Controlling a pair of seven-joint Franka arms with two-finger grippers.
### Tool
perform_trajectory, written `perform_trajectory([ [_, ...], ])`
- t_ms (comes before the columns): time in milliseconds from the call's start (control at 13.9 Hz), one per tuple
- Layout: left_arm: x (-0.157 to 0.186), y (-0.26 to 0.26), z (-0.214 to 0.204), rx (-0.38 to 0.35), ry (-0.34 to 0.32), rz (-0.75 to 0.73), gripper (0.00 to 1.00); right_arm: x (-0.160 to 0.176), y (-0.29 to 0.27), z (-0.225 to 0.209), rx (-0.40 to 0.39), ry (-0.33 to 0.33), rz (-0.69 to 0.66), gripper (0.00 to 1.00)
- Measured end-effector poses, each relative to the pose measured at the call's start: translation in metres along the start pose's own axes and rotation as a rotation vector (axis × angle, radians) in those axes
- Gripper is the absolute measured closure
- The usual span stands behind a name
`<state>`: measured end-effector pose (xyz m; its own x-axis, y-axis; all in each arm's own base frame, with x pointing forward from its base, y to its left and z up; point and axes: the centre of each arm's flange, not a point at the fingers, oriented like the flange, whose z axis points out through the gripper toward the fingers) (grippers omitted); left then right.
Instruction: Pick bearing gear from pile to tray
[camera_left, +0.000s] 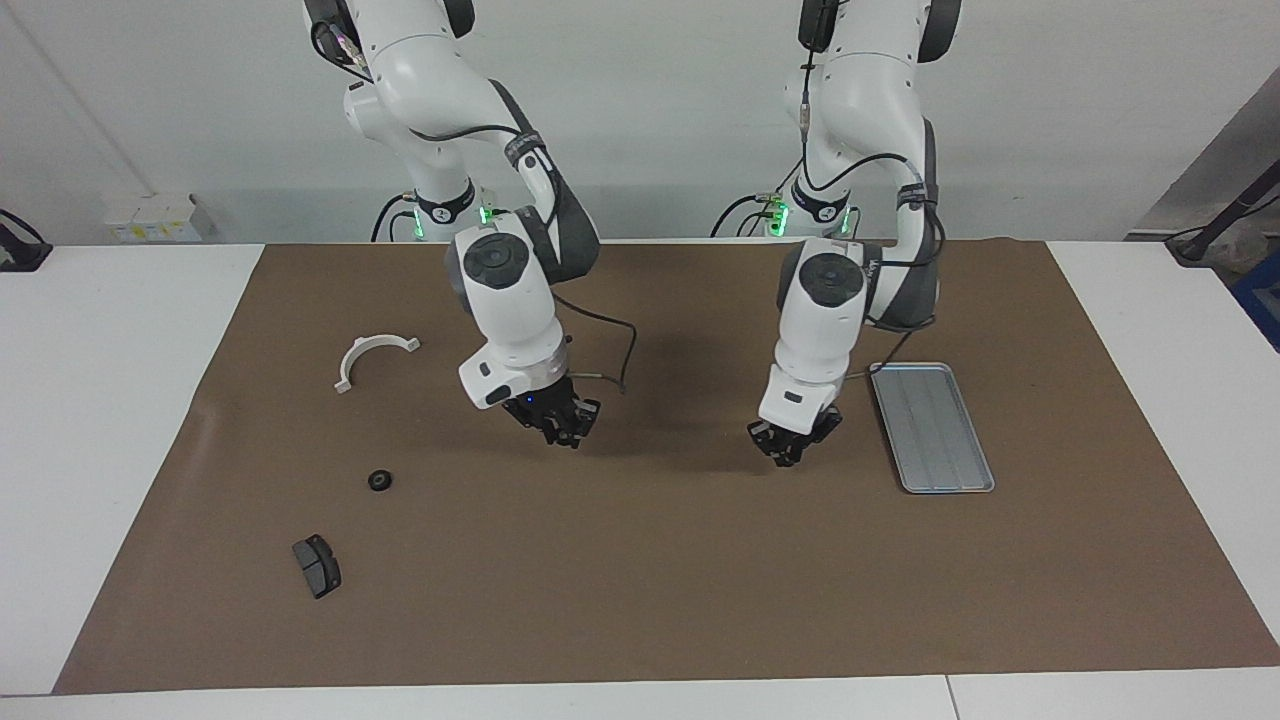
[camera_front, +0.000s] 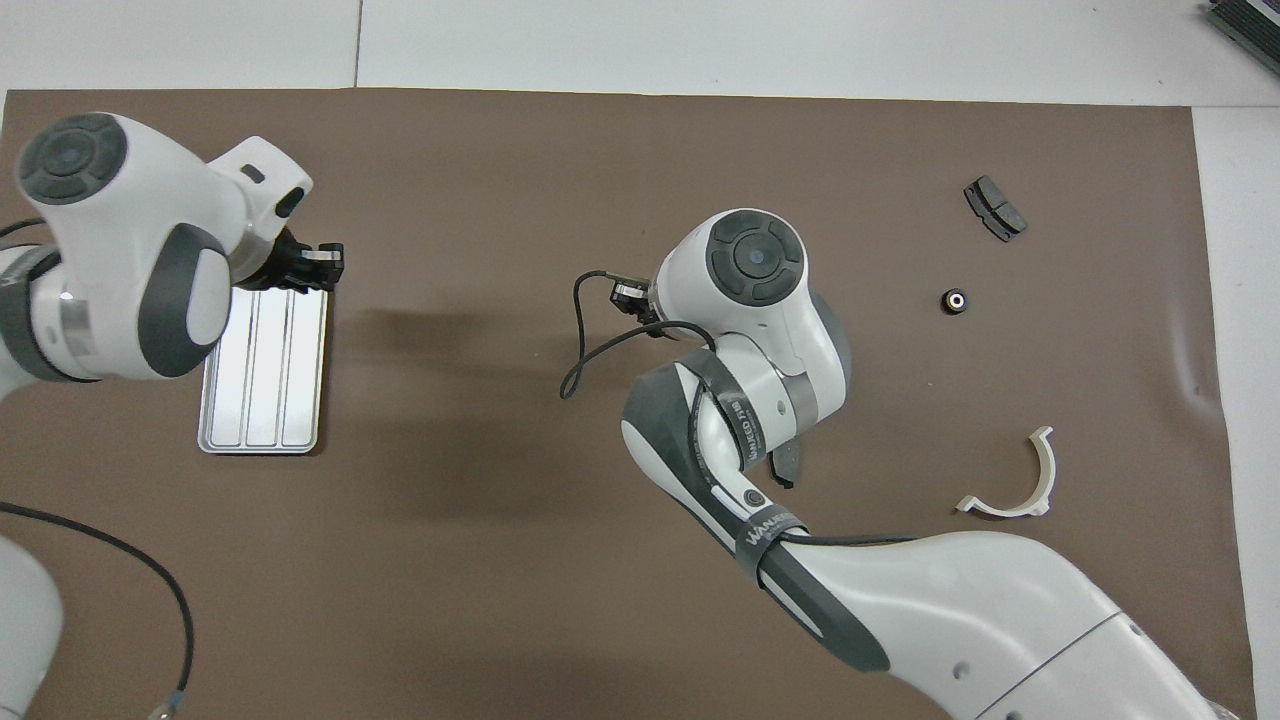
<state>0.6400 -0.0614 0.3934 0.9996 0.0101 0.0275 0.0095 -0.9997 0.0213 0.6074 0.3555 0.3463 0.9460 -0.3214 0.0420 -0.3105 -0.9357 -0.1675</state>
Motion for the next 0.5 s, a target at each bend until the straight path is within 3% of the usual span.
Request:
perform_trajectory([
  [216, -0.015, -0.082, 0.015, -0.008, -0.048, 0.116, 0.75, -0.025, -0.023, 0.018, -0.017, -0.008, 0.020, 0.65],
  [504, -0.038, -0.097, 0.049, -0.007, -0.028, 0.149, 0.75, -0.051, -0.049, 0.033, -0.030, 0.010, 0.018, 0.65],
])
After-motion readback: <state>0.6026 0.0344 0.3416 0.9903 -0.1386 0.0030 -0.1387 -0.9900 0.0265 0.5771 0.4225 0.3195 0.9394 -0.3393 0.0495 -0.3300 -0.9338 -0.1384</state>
